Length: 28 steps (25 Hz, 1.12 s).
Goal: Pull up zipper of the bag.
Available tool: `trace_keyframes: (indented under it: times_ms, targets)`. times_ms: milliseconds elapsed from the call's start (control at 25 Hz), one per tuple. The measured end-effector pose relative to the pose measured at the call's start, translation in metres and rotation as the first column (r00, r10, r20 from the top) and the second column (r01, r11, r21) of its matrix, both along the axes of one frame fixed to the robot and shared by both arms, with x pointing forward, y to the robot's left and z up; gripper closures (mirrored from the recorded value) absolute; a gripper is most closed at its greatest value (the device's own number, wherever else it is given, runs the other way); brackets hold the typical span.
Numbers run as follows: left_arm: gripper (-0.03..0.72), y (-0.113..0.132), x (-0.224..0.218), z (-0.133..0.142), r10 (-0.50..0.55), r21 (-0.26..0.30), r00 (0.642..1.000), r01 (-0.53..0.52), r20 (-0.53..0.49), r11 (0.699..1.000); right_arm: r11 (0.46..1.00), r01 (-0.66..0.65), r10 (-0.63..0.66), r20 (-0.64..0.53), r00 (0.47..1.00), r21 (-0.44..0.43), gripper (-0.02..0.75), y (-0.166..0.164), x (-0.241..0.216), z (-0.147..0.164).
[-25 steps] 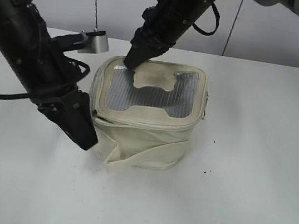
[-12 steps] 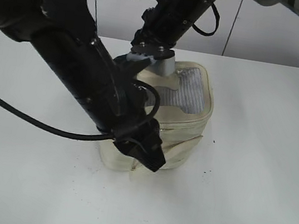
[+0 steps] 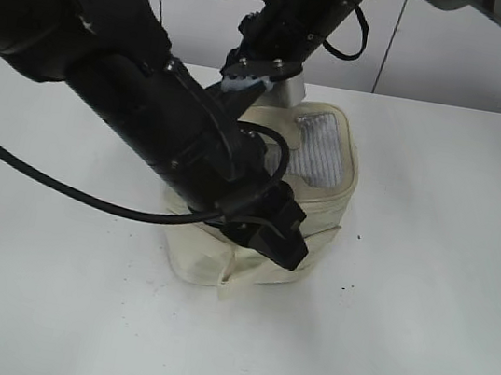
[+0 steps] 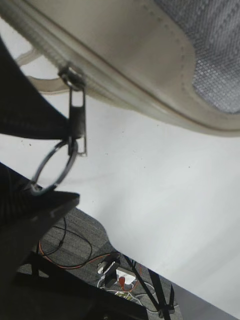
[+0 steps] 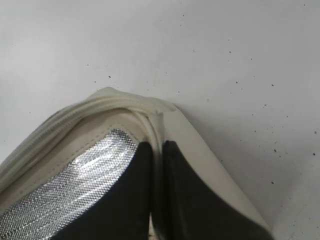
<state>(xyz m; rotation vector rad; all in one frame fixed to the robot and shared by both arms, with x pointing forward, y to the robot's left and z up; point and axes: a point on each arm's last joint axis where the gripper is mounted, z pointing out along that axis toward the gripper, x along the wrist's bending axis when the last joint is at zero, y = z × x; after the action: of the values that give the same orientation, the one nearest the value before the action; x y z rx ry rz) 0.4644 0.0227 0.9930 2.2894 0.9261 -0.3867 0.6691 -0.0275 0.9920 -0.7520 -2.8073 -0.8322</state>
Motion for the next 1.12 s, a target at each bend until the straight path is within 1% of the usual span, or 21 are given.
trace_keyframes:
  times_ms: [160,200,280,320,400,480,520,600,680,840,1000,1120]
  targets:
    - [0.451,0.001,-0.001,-0.001,-0.017,0.013,1.0,0.017,0.001,1.0,1.0,0.006,-0.006,-0.006,1.0,0.002,0.721,0.0,0.0,0.0]
    - [0.466,0.001,-0.001,-0.001,-0.02,0.015,1.0,0.02,0.0,1.0,1.0,0.015,-0.014,-0.011,1.0,0.002,0.717,0.0,0.0,0.0]
    - [0.555,0.001,-0.005,0.003,-0.033,0.007,0.999,0.033,-0.011,0.999,0.999,0.034,-0.034,-0.022,0.999,0.002,0.674,0.0,0.0,0.0]
    - [0.555,0.001,-0.007,0.007,-0.042,0.0,0.999,0.042,-0.008,0.999,0.999,0.044,-0.044,-0.026,0.999,0.003,0.626,0.0,0.0,0.0]
    - [0.492,0.004,-0.01,0.017,-0.051,-0.012,0.998,0.051,0.026,0.999,0.997,0.073,-0.073,-0.032,0.997,0.005,0.506,-0.001,0.002,0.001]
    - [0.385,0.008,-0.012,0.029,-0.058,-0.016,0.995,0.06,0.084,0.998,0.994,0.105,-0.105,-0.032,0.994,-0.007,0.374,-0.003,0.004,0.003]
    - [0.319,0.011,-0.012,0.035,-0.06,-0.015,0.991,0.062,0.118,0.998,0.992,0.127,-0.127,-0.031,0.991,-0.012,0.323,-0.003,0.005,0.005]
    - [0.25,0.016,-0.009,0.044,-0.045,-0.02,0.983,0.049,0.179,0.999,0.986,0.167,-0.167,-0.012,0.986,-0.025,0.263,-0.005,0.008,0.011]
    - [0.214,0.023,-0.003,0.052,-0.008,-0.033,0.972,0.016,0.235,0.999,0.976,0.212,-0.211,0.03,0.977,-0.043,0.24,-0.008,0.012,0.021]
    - [0.197,0.04,0.02,0.06,0.108,-0.062,0.943,-0.093,0.315,0.994,0.949,0.306,-0.298,0.104,0.949,-0.08,0.226,-0.022,0.019,0.038]
    - [0.193,0.061,0.048,0.06,0.236,-0.087,0.9,-0.22,0.366,0.972,0.924,0.377,-0.366,0.134,0.921,-0.064,0.225,-0.046,0.026,0.057]
    - [0.193,0.073,0.07,0.055,0.299,-0.086,0.878,-0.289,0.375,0.954,0.895,0.443,-0.434,0.137,0.891,-0.045,0.225,-0.067,0.033,0.068]
